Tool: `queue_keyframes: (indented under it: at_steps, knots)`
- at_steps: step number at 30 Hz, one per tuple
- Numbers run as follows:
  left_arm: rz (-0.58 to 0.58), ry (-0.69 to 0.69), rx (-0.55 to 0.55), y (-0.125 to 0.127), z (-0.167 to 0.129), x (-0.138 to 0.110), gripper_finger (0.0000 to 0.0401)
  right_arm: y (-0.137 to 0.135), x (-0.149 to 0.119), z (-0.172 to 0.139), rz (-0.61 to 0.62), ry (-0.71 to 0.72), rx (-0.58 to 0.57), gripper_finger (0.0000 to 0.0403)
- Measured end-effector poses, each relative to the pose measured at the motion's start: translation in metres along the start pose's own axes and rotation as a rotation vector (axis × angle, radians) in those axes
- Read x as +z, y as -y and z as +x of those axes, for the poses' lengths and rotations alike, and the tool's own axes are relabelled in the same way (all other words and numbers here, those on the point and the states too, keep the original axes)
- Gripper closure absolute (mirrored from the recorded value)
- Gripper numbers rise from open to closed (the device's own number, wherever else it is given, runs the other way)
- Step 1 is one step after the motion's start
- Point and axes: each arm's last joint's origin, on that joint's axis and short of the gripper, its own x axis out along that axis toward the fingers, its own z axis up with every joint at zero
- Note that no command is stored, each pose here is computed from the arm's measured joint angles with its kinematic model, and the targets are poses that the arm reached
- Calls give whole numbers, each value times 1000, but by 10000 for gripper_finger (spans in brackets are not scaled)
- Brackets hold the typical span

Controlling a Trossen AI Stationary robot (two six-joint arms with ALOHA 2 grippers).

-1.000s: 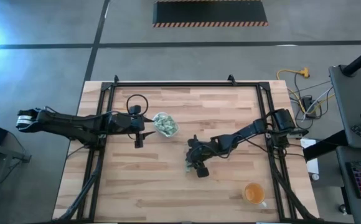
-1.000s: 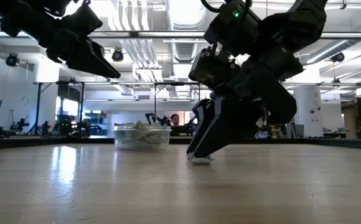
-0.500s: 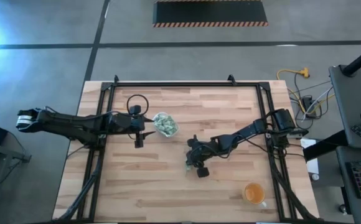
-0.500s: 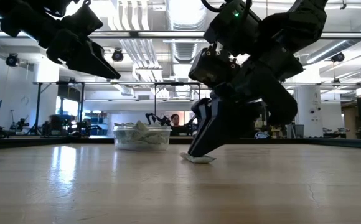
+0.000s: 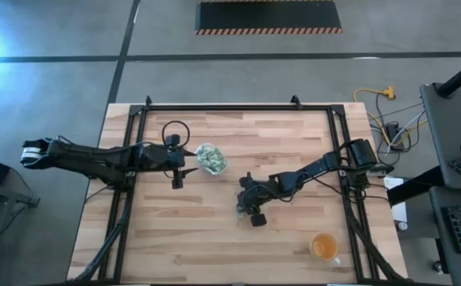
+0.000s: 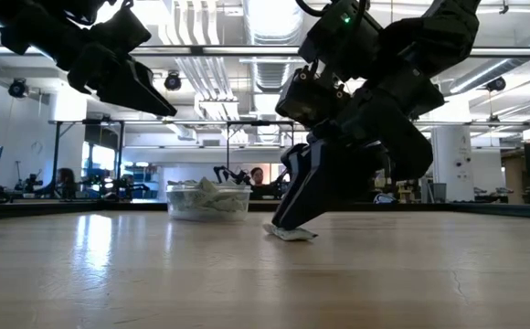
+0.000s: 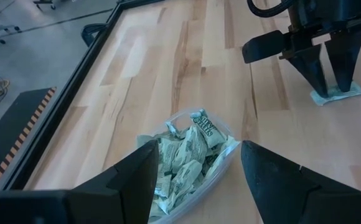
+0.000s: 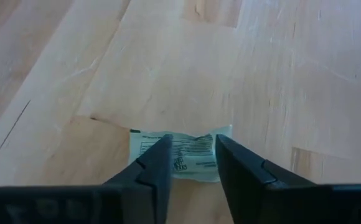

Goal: Pick and place Stevia / Truvia into bins
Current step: Put the stevia packet into the transparent bin

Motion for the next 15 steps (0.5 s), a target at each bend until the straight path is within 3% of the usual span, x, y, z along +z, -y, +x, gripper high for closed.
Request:
queue_keyframes:
  at_steps: [8,15]
  knots:
    - [0,0,-3,0,0,0,189,0,-3,0,25,-31,0,260]
    - [0,0,-2,0,0,0,189,0,-4,0,24,-35,0,306]
